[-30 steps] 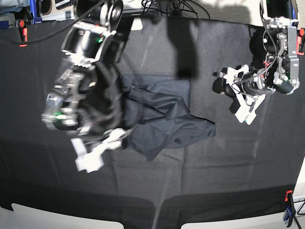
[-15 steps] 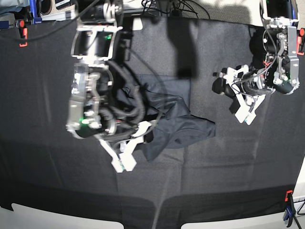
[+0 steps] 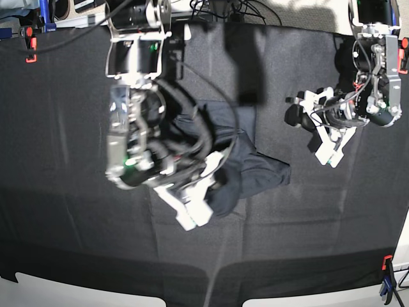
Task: Layout the t-shirt on the table in an organized manner, then fold the t-shirt properly
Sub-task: 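Lower the folded end onto the shirt with the right gripper, then pat and square the folded shirt with both grippers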
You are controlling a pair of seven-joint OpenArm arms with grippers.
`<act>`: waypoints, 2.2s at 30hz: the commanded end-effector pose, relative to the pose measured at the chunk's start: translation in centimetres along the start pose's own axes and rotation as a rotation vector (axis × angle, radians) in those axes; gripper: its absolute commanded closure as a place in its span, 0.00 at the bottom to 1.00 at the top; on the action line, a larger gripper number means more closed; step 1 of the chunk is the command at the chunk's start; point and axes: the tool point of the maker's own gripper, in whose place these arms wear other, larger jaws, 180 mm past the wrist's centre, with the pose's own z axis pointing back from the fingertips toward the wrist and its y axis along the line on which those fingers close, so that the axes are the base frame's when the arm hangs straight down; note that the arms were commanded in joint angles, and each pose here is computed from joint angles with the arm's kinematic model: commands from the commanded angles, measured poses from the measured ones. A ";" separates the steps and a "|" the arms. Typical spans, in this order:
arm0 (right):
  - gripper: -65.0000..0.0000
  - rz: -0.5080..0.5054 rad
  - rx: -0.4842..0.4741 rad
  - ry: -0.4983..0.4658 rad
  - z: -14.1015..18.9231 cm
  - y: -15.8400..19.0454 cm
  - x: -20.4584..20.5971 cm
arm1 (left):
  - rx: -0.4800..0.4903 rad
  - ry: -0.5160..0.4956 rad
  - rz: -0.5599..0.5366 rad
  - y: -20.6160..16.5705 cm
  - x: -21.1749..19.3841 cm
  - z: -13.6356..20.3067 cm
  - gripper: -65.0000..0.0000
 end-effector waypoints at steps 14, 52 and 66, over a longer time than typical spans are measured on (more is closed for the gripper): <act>1.00 0.223 0.192 0.052 -1.3 9.6 -2.9 | 0.357 0.063 -0.026 6.4 -0.3 1.7 0.59; 0.63 0.434 0.240 0.113 2.0 12.4 -6.8 | 0.358 0.021 -0.034 6.4 0.4 1.7 0.59; 0.64 0.403 -0.147 -0.372 8.1 4.4 5.5 | 0.413 -0.227 -0.056 6.2 6.5 3.7 0.59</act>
